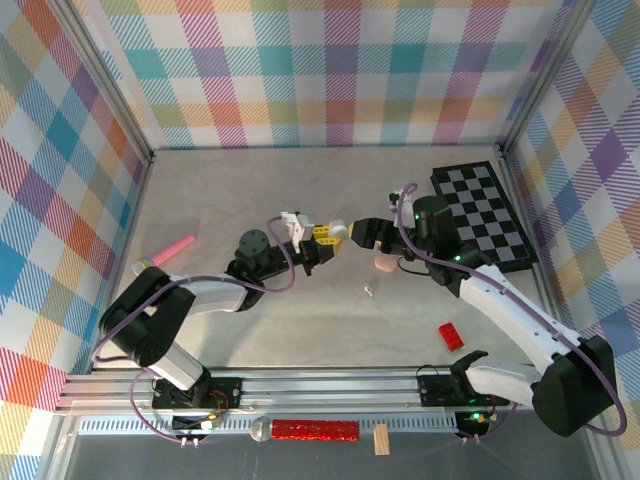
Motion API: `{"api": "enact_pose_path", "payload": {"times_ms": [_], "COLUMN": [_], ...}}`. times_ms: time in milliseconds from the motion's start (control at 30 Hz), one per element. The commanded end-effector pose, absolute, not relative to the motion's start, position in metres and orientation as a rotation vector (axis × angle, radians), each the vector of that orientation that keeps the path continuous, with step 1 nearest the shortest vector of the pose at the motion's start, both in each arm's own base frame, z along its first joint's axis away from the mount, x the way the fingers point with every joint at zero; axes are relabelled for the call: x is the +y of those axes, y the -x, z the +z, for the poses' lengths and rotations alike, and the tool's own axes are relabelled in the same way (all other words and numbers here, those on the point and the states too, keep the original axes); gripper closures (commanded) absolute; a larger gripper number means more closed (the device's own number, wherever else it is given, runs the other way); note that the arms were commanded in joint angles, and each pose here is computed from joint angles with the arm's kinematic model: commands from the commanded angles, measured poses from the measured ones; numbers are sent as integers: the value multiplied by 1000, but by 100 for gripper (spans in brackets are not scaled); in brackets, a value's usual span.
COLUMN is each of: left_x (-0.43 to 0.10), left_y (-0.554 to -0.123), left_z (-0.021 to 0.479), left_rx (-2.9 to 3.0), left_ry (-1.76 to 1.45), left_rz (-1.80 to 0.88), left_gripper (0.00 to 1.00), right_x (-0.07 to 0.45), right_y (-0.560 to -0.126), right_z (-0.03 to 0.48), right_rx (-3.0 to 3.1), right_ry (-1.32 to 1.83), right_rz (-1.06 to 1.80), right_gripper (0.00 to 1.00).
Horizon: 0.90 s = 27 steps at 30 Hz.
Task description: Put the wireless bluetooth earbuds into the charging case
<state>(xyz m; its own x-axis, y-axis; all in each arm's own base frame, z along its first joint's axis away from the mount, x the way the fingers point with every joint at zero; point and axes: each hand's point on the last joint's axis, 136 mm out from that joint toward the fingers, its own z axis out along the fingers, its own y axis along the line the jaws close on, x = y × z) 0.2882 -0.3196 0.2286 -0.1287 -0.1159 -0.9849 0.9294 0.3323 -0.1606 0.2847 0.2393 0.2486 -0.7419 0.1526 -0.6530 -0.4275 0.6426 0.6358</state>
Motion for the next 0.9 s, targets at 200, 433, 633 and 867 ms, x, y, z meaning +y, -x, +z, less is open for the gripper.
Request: {"api": "enact_pose_path", "payload": {"times_ms": [200,433,633,867], "left_x": [-318,-313,-314,-314], "left_y": [-217,-197,-195,-195], "left_z": [251,280,289,290], "left_rx": [1394,1342,1319,1317], "left_ry": [-1210,-1299,-1307,-1316], "left_rz": [-1339,-1379,-1367,-1354], "left_gripper": [83,82,84,84], "right_x": [242,258,273,284], "right_y": [-201,-180,-186,-191], "right_z": [284,294,290,286], "right_rx": [1893,1821,1781,1783], "right_ry": [1205,1439,1495,1520], "right_rz": [925,1090,1119,1175], "right_gripper": [34,45,59,68]}}
